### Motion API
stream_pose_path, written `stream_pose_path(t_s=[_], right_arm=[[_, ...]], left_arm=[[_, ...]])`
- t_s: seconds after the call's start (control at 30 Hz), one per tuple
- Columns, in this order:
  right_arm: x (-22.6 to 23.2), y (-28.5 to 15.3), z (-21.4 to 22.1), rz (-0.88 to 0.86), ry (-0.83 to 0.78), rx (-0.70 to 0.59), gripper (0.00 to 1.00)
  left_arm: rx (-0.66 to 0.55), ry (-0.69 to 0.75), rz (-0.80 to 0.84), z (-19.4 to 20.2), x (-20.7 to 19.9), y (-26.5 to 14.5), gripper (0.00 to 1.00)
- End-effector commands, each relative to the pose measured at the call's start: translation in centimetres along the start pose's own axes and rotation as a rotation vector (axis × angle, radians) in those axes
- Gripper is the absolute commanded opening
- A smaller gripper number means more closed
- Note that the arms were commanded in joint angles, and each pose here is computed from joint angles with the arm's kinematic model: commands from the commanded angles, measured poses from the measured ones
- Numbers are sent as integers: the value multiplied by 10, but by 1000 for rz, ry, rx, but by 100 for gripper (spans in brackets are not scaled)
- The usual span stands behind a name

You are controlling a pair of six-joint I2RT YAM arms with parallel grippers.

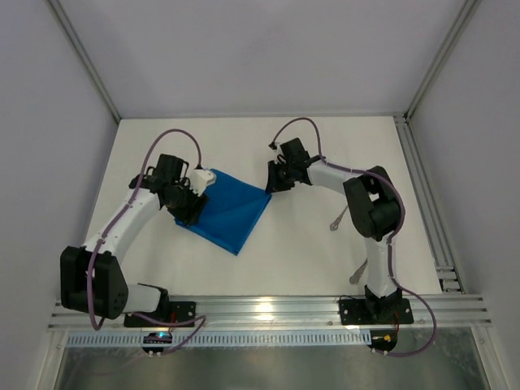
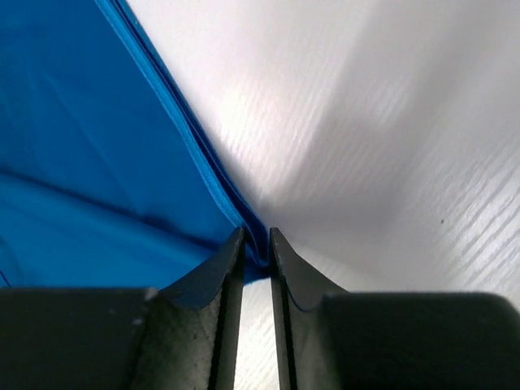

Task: Fold the napkin into a case and place the utensils inside
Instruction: Move the upper triangle-folded napkin to the center of the board, then pick up the upper triangle-folded napkin from the center of the board.

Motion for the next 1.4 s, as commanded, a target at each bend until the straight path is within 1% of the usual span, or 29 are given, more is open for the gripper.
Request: stream_pose_path(t_s=[0.0,0.03,0.1,0.13,0.23,0.3,0.37,0.4,0.43,0.47,0.5,0.57,0.6,0.63,0.7,0.83,0.9,1.07,1.23,1.3,1.37], right_arm=[[7,-5,-24,-1,-30,-24,26],[10,-7,-29,-2,-34,-36,32],[15,-13,-38,-7,-38,-59,39],[17,-17,-42,-2,-41,-72,46],[23,-32,-51,8,-47,-108,52],[30,-51,-57,13,-59,-152,53],[30,-58,-48,36,-72,-169,54],[41,-74,-49,24,-90,-203,54],[39,-73,-35,31,-107,-197,54],[47,-73,-23,43,-136,-204,54],[57,-85,-21,38,-159,-233,54],[60,-81,7,47,-168,-213,54],[78,-83,17,16,-186,-225,54],[77,-79,35,16,-183,-198,54],[94,-76,57,-16,-177,-181,54],[110,-72,83,-76,-155,-150,54],[114,-69,87,-91,-149,-142,54],[115,-65,93,-101,-147,-116,53],[120,-65,95,-118,-152,-110,52],[120,-63,97,-117,-152,-102,52],[121,-62,100,-121,-151,-93,52]], left_arm=[[-47,-157,-57,2,39,0,55],[-52,-183,-66,3,46,3,56],[-40,-254,-57,17,59,11,56],[-49,-276,-51,19,63,13,56],[-45,-352,-29,35,75,22,56],[-30,-370,-4,43,75,31,56],[-28,-375,10,46,73,36,56],[-33,-381,30,47,68,39,56],[-40,-382,37,46,66,40,56],[-50,-381,39,45,66,41,56],[-59,-383,38,44,66,40,57],[-61,-385,36,44,65,41,57],[-60,-385,35,45,66,41,57],[-58,-384,34,45,67,42,57],[-47,-384,34,49,68,44,57],[-32,-380,72,55,60,46,57],[-22,-377,83,59,56,47,59],[21,-371,59,71,61,59,59],[-5,-382,105,66,56,65,56],[-12,-372,98,66,57,64,56],[-10,-364,96,66,57,65,53]])
Point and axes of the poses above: each gripper's point midway between its finger pads, its own y axis out along the fingers, its own x axis along the line the jaws close on, z = x × y, the point moved 1 cm from there along -y, back along the fingers, and after that the axes turned 9 degrees about y, right-handed, at the moved point
